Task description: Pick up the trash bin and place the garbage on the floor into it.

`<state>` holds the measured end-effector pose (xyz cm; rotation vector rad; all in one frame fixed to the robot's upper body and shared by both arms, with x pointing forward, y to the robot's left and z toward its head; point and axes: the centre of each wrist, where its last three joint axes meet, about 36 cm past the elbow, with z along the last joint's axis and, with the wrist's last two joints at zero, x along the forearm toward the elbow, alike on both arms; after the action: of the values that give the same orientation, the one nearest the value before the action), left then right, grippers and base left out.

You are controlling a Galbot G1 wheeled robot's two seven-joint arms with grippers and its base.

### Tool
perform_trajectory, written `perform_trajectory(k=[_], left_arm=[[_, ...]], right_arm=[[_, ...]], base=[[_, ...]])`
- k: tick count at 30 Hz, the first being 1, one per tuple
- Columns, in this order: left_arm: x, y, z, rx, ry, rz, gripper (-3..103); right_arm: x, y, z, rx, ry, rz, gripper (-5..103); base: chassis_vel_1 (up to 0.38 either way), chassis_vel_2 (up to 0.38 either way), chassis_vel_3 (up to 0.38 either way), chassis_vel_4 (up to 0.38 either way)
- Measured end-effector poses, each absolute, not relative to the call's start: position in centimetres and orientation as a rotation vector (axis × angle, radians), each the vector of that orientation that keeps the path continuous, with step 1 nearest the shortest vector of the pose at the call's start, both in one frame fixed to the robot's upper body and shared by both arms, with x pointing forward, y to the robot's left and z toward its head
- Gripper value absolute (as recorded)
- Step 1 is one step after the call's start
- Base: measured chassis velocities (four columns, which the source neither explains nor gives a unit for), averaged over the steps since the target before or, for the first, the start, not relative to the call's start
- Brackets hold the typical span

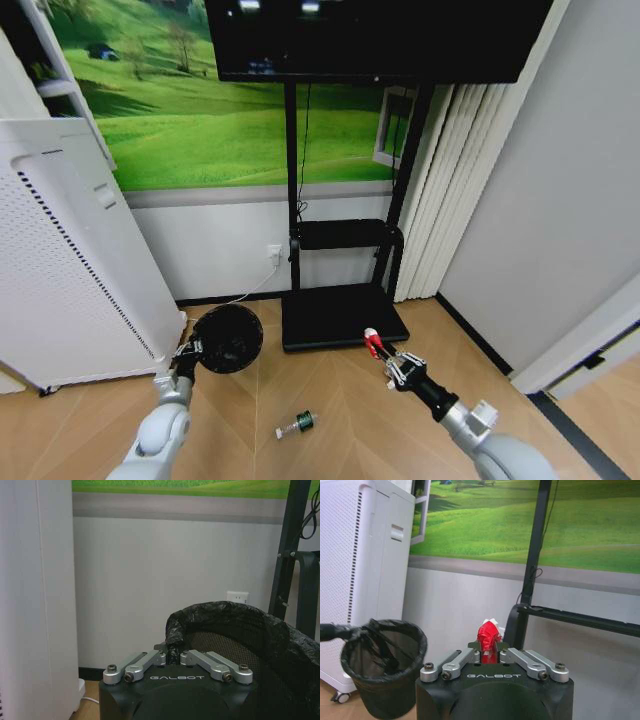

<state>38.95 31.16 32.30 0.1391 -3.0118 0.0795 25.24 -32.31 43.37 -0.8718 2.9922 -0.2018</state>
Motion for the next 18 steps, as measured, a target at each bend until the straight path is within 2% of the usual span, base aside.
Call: perform_trajectory(k=[12,18], left_arm=[[40.6,27.3,30.0,0.022,-2.983,0.124,7],[41.4,23.8,28.4,-0.060,-2.964,0.164,7]], right_arm=[[26.6,-30.0,43.1,-1.032,2.923,-0.129,13],[27.2,-29.1,41.5,-1.144,2.892,-0.095,13]], base=[[0.000,0.000,0.000,0.000],[0.000,0.000,0.000,0.000]])
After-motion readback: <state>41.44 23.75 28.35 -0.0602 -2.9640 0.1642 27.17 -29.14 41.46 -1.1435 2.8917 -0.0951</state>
